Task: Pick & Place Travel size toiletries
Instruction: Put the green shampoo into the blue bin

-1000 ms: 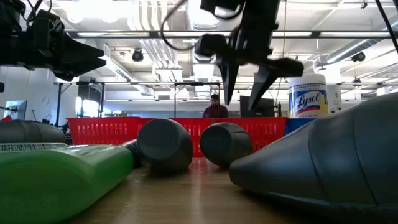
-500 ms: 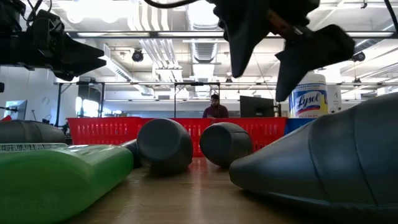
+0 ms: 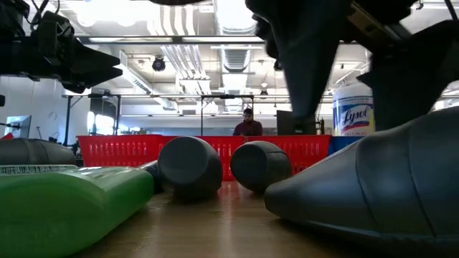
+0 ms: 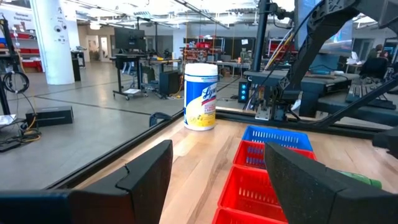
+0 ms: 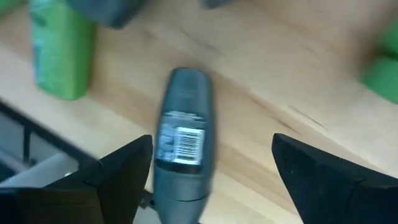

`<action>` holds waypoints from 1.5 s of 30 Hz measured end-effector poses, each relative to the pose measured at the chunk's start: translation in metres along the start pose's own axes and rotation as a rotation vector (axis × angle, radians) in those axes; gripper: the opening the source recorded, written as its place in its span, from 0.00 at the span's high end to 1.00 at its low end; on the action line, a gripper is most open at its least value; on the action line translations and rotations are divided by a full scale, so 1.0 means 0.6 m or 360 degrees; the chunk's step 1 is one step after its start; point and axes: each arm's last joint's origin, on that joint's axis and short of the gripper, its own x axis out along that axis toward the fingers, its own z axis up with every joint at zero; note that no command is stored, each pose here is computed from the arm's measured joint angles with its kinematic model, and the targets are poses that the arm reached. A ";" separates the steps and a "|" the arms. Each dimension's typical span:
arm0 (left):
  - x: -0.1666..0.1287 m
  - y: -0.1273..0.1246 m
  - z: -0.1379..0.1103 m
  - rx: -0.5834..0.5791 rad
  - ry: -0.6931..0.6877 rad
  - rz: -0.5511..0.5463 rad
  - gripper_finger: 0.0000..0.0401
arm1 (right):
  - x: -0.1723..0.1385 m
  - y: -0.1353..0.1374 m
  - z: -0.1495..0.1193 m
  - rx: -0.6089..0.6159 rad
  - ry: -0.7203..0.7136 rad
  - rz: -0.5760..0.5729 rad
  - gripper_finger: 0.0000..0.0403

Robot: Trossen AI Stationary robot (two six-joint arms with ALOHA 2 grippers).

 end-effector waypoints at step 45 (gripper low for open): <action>0.000 0.000 0.000 0.0000 0.0000 0.0001 0.35 | 0.025 -0.086 0.102 0.0317 -0.0249 -0.0475 0.18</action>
